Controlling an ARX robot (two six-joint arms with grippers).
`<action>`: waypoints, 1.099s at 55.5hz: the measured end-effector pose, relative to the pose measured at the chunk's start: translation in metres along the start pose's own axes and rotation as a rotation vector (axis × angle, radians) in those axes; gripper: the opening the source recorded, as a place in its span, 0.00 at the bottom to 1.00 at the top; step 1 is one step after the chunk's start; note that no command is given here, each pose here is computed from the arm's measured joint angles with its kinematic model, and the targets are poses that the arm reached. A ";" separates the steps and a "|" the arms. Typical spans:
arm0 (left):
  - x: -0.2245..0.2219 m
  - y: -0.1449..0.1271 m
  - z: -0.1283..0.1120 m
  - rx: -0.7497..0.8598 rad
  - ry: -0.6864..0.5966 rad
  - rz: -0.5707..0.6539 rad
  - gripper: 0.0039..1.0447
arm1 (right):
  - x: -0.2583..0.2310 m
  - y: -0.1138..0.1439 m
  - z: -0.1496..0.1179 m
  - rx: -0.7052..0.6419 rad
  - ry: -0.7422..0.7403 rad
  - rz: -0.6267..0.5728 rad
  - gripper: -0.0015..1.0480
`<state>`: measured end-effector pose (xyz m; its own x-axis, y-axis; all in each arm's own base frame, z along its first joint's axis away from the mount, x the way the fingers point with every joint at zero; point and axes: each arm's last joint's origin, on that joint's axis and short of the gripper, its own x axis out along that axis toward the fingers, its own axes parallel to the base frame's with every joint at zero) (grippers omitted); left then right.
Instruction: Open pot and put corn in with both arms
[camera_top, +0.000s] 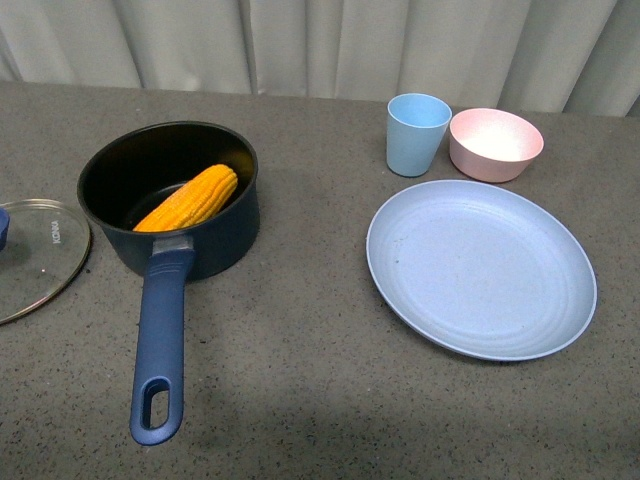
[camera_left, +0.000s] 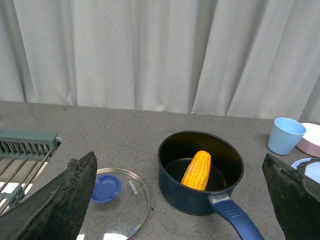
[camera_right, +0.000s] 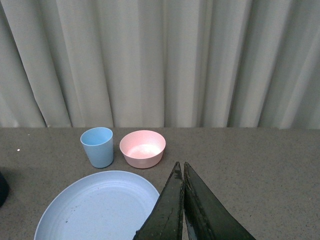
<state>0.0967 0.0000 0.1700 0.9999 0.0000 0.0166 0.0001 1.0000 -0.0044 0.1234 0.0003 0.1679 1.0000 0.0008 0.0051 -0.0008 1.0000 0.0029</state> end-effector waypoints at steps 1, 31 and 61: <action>0.000 0.000 0.000 0.000 0.000 0.000 0.94 | -0.001 0.000 0.000 0.000 0.000 0.000 0.01; 0.000 0.000 0.000 0.000 0.000 0.000 0.94 | -0.013 0.000 0.000 0.000 -0.004 0.000 0.01; 0.000 0.000 0.000 0.000 0.000 0.000 0.94 | -0.026 0.000 -0.003 -0.002 0.003 0.003 0.15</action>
<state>0.0967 0.0000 0.1700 0.9999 0.0000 0.0170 0.0001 1.0000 -0.0044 0.0977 0.0003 0.1652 1.0000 0.0034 0.0025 -0.0034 1.0000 0.0006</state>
